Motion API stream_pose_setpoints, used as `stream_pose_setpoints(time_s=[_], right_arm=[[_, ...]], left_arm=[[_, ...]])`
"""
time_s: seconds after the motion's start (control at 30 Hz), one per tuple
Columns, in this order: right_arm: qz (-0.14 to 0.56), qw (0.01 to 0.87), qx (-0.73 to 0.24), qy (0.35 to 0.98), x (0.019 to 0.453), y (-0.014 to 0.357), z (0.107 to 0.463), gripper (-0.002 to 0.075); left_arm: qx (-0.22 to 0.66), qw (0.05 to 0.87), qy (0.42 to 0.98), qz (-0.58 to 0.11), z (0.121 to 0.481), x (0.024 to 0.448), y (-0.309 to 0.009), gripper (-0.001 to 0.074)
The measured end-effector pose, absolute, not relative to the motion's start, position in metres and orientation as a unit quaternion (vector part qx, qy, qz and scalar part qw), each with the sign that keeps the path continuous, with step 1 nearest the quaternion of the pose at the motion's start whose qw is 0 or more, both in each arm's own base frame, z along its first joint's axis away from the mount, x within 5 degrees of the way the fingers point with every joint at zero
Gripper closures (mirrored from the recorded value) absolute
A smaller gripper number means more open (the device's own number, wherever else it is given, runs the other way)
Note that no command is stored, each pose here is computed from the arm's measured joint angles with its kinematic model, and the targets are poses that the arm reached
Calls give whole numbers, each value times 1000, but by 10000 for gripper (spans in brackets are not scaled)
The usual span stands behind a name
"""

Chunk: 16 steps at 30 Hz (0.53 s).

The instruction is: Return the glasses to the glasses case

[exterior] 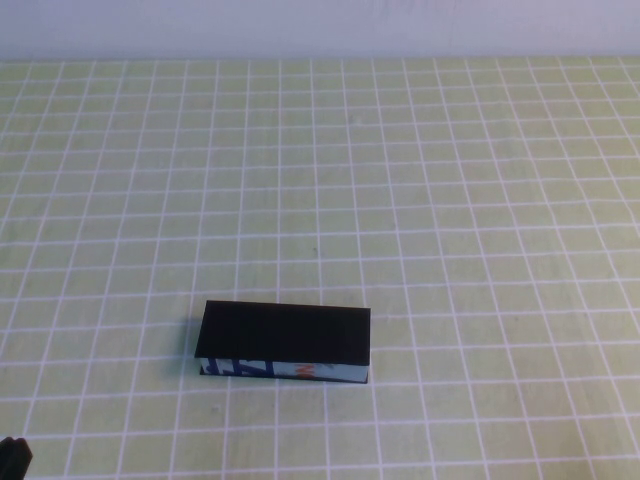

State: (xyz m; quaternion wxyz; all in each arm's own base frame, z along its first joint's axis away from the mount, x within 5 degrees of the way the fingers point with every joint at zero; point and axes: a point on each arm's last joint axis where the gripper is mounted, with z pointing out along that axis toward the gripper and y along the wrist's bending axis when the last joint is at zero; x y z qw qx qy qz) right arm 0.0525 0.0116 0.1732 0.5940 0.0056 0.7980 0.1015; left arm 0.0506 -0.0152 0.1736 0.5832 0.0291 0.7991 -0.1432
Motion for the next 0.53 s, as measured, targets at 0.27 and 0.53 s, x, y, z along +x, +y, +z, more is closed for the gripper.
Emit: stream_pose_setpoints(time_s=[0.27,0.53], right_arm=[[100,594,4,798,52,12,173,743],[102,594,5,798,52,12,173,743]], left_arm=[[29,583,799,-143,174,51,-15,738],[29,583,799,-143,174,51,-15,738]])
